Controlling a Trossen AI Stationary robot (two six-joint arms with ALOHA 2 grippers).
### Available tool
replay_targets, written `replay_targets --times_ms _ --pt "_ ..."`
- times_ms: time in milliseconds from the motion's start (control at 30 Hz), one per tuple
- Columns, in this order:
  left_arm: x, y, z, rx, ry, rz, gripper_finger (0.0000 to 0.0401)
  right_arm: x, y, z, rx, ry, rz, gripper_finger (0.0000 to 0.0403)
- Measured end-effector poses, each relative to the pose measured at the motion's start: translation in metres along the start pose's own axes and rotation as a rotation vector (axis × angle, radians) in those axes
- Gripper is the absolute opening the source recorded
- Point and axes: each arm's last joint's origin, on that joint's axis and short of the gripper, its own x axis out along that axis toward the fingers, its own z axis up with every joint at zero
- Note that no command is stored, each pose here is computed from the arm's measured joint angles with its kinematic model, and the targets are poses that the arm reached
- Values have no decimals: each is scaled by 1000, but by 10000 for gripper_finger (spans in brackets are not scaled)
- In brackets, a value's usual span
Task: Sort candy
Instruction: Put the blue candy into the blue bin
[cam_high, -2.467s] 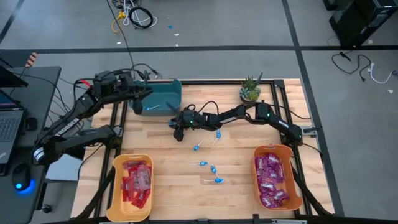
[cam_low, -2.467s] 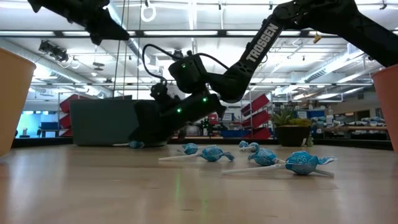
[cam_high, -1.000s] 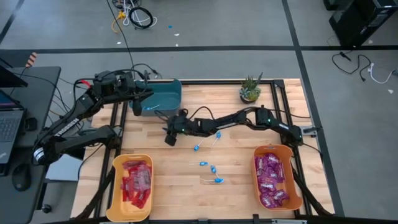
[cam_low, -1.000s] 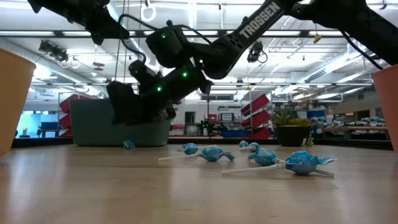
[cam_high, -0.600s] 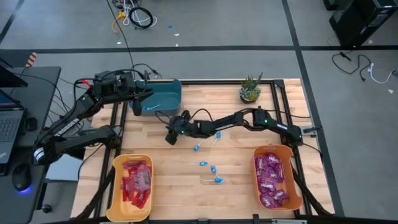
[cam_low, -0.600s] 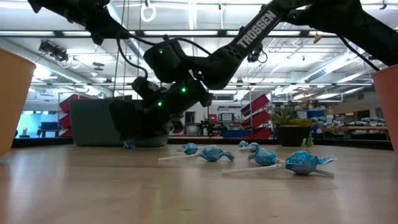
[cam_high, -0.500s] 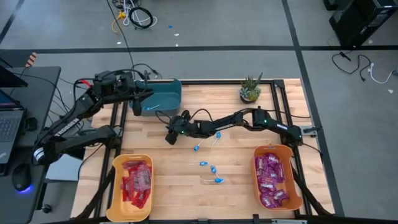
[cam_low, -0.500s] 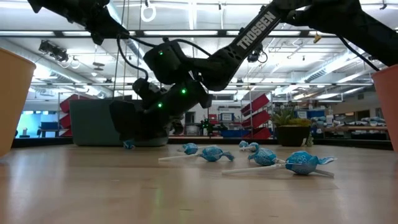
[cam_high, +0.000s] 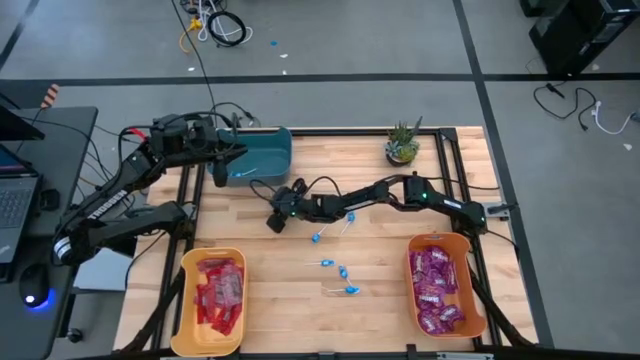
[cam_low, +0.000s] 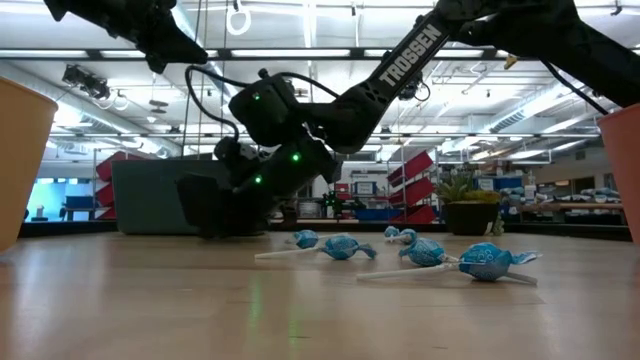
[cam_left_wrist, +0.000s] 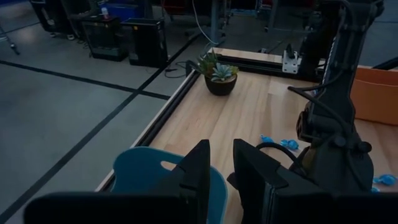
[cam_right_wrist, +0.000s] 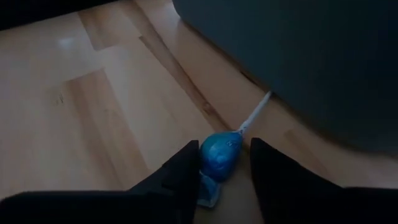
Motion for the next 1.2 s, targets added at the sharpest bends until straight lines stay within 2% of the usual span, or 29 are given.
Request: replay_targets --times_ms 333,600,867,1200 --pt "0 0 0 -6 0 0 74 -1 3 -3 -31 7 3 56" --pt "0 0 0 -25 -1 -5 74 -7 12 -3 -52 15 32 60" --pt "0 -4 1 2 -22 -141 74 -29 29 4 -160 87 104 58" --pt "-1 -7 1 10 -35 -226 74 -67 46 25 -245 167 210 57"
